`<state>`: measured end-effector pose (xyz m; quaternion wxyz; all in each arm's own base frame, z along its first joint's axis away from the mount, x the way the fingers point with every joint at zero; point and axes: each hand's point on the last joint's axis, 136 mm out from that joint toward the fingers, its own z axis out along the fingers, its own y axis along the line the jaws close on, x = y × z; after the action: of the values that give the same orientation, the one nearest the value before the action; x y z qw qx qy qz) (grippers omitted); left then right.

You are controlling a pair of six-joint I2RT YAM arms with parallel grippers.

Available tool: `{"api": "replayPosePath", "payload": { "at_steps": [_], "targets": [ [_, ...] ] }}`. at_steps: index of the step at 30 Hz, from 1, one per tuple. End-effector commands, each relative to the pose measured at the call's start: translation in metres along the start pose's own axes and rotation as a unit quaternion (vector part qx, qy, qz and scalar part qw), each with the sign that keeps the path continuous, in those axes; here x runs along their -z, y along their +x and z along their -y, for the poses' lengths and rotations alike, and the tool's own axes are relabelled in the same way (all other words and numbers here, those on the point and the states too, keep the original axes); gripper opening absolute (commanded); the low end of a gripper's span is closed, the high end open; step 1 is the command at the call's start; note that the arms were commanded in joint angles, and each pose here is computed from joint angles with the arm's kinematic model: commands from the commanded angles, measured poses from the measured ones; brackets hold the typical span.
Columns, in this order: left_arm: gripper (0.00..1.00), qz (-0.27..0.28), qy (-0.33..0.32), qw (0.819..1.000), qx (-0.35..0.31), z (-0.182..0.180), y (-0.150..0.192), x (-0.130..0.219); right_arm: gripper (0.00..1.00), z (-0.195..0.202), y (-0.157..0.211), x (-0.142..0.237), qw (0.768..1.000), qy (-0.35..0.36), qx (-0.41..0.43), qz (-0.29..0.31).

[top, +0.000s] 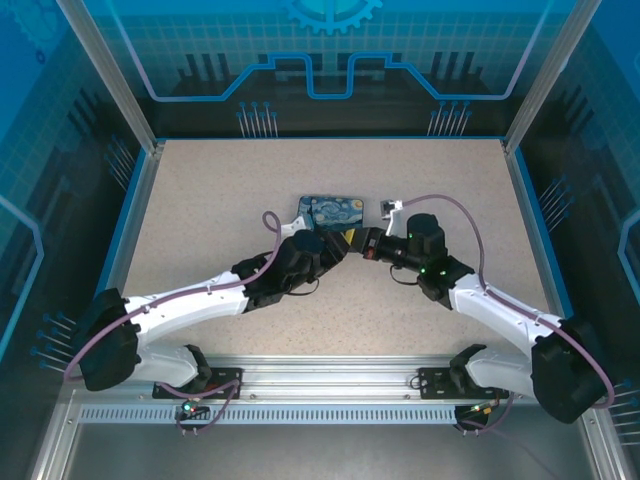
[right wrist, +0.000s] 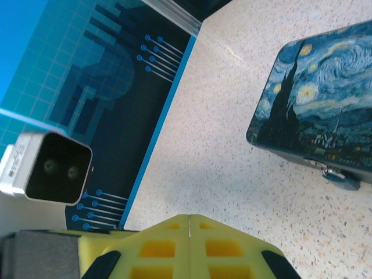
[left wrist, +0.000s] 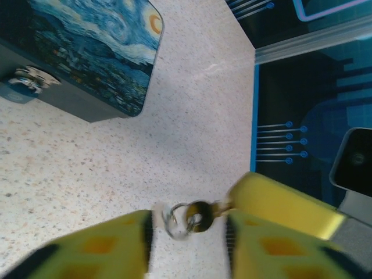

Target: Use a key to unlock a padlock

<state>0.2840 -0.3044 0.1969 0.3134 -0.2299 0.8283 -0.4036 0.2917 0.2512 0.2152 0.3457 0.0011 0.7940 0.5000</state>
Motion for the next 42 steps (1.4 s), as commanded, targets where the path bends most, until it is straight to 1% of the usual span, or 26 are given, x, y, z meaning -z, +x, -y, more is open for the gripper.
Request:
{"api": "replayPosePath", "payload": {
  "at_steps": [1, 3, 4, 6, 7, 9, 13, 17, 20, 23, 28, 31, 33, 35, 38, 42],
  "targets": [
    [0.62, 0.006, 0.019, 0.997, -0.074, 0.022, -0.007, 0.018, 0.0, -0.005, -0.016, 0.002, 1.0, 0.005, 0.023, 0.004],
    [0.72, 0.01, 0.025, 0.991, -0.134, 0.027, -0.015, 0.028, 0.0, 0.0, -0.02, 0.004, 1.0, 0.006, 0.02, -0.006],
    [0.75, 0.009, 0.023, 0.988, -0.155, 0.027, -0.018, 0.031, 0.0, 0.001, -0.023, 0.004, 1.0, 0.005, 0.02, -0.01],
    [0.77, -0.004, 0.034, 0.975, -0.219, 0.032, -0.023, 0.038, 0.0, 0.003, -0.028, 0.006, 1.0, 0.0, 0.022, -0.02],
    [0.77, -0.009, 0.029, 0.971, -0.239, 0.03, -0.026, 0.04, 0.0, 0.002, -0.032, 0.008, 0.999, -0.004, 0.024, -0.023],
    [0.77, -0.023, 0.045, 0.958, -0.282, 0.033, -0.031, 0.045, 0.0, 0.002, -0.036, 0.01, 0.999, -0.015, 0.028, -0.036],
    [0.72, -0.057, 0.077, 0.943, -0.318, 0.033, -0.038, 0.048, 0.0, -0.011, -0.042, 0.013, 0.995, -0.055, 0.04, -0.068],
    [0.67, -0.112, 0.118, 0.925, -0.343, 0.039, -0.03, 0.046, 0.0, -0.035, -0.04, 0.013, 0.987, -0.104, 0.061, -0.107],
    [0.65, -0.149, 0.144, 0.912, -0.354, 0.045, -0.02, 0.041, 0.0, -0.044, -0.037, 0.012, 0.982, -0.122, 0.069, -0.127],
    [0.61, -0.167, 0.157, 0.906, -0.356, 0.049, -0.017, 0.034, 0.0, -0.048, -0.035, 0.01, 0.98, -0.124, 0.075, -0.137],
    [0.6, -0.17, 0.181, 0.905, -0.345, 0.053, -0.022, 0.033, 0.0, -0.047, -0.032, 0.01, 0.979, -0.123, 0.076, -0.143],
    [0.59, -0.164, 0.195, 0.911, -0.324, 0.052, -0.031, 0.033, 0.0, -0.045, -0.028, 0.011, 0.979, -0.122, 0.075, -0.147],
    [0.58, -0.161, 0.207, 0.914, -0.31, 0.053, -0.037, 0.034, 0.0, -0.045, -0.027, 0.011, 0.978, -0.125, 0.076, -0.148],
    [0.54, -0.164, 0.219, 0.914, -0.3, 0.054, -0.039, 0.033, 0.0, -0.046, -0.025, 0.011, 0.977, -0.127, 0.077, -0.15],
    [0.49, -0.179, 0.229, 0.909, -0.297, 0.056, -0.036, 0.031, 0.0, -0.047, -0.024, 0.009, 0.976, -0.131, 0.079, -0.155],
    [0.45, -0.197, 0.249, 0.902, -0.292, 0.06, -0.03, 0.03, 0.0, -0.045, -0.024, 0.006, 0.976, -0.129, 0.078, -0.156]
  ]
}}
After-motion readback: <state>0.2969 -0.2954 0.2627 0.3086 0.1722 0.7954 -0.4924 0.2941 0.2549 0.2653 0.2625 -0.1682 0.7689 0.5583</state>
